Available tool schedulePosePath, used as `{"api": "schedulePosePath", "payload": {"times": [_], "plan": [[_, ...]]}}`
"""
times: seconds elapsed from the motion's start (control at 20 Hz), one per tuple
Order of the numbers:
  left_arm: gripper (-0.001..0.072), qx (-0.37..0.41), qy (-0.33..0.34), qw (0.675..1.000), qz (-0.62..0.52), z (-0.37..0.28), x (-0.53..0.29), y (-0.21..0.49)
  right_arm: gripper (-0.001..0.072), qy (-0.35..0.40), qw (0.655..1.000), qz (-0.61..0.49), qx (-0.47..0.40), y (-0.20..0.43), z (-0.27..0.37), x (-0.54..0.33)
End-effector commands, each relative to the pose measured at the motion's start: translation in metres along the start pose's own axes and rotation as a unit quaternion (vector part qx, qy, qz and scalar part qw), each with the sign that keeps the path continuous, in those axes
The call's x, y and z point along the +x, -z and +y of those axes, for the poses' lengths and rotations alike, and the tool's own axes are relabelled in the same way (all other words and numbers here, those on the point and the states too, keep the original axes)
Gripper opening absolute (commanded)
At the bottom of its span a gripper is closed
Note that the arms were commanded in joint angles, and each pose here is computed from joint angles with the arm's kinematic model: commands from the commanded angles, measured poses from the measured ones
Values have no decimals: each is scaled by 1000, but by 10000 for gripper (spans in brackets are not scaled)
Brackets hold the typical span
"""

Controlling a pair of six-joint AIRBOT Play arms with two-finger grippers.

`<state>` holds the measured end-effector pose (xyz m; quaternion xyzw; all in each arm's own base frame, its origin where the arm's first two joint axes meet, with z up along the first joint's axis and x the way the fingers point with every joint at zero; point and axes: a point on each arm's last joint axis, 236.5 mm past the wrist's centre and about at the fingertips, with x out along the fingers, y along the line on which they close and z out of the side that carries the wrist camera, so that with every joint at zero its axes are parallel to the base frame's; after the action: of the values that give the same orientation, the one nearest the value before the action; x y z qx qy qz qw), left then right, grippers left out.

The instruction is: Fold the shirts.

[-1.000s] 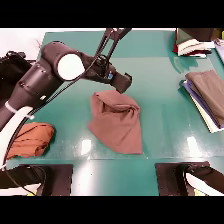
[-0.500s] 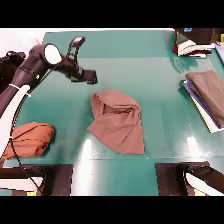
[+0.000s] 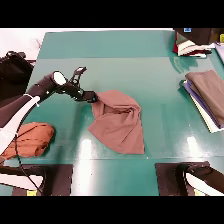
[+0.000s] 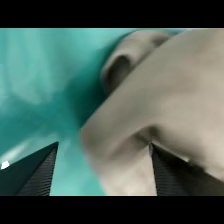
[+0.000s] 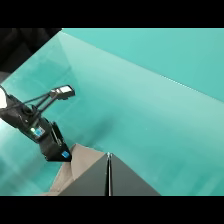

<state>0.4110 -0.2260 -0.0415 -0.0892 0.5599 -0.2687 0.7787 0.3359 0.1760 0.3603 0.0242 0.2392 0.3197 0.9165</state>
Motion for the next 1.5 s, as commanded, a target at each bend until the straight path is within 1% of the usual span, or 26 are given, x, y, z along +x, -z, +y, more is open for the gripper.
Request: {"api": "schedulePosePath", "payload": {"times": [0.0,0.05,0.1,0.15,0.2,0.35,0.5,0.55,0.65,0.7,0.8,0.85,0.95,1.05,1.15,1.2,1.25,1.3,1.35,1.45], "plan": [[657,-23,46,998,-39,-12,13,-15,22,-3,1000,22,2,10,0,2],[575,-29,48,997,-48,-13,12,-20,22,-6,999,44,4,20,0,5],[370,-31,50,997,-51,-14,12,-21,22,-11,997,72,10,35,-1,11],[212,-30,49,997,-52,-13,12,-21,22,-14,995,99,20,50,-4,18],[19,-29,49,997,-52,-13,11,-22,22,-13,992,120,34,67,-8,26],[23,-7,41,998,-54,-11,-7,-31,22,20,971,221,89,152,-36,49],[23,38,11,997,-72,-5,-39,-50,23,29,927,328,177,268,-55,64],[23,52,1,996,-77,-5,-46,-55,39,27,911,355,209,304,-56,68],[23,64,-5,995,-80,-6,-53,-58,445,21,873,397,282,371,-53,72],[23,64,-5,995,-78,-6,-53,-57,474,18,850,422,316,402,-48,71],[23,64,-6,995,-77,-6,-53,-57,472,-9,814,454,362,442,-28,75],[23,60,-5,995,-77,-6,-53,-57,471,-30,805,458,376,452,-16,81],[24,51,-5,996,-77,-6,-53,-57,469,-59,791,464,393,464,5,96],[23,51,-5,996,-77,-6,-53,-57,462,-67,790,475,381,472,17,109],[23,50,-4,996,-74,-6,-53,-55,393,-67,801,475,359,473,21,124],[23,50,-3,996,-72,-6,-53,-54,217,-67,808,470,348,469,23,132],[23,51,-2,996,-68,-7,-53,-52,102,-67,817,463,337,463,22,138],[23,53,-2,996,-67,-8,-55,-51,21,-69,827,451,329,453,20,143],[23,60,-6,996,-72,-10,-62,-53,21,-70,839,435,321,437,15,146],[22,93,-32,990,-104,-14,-94,-64,21,-58,875,391,279,390,-9,143]]}}
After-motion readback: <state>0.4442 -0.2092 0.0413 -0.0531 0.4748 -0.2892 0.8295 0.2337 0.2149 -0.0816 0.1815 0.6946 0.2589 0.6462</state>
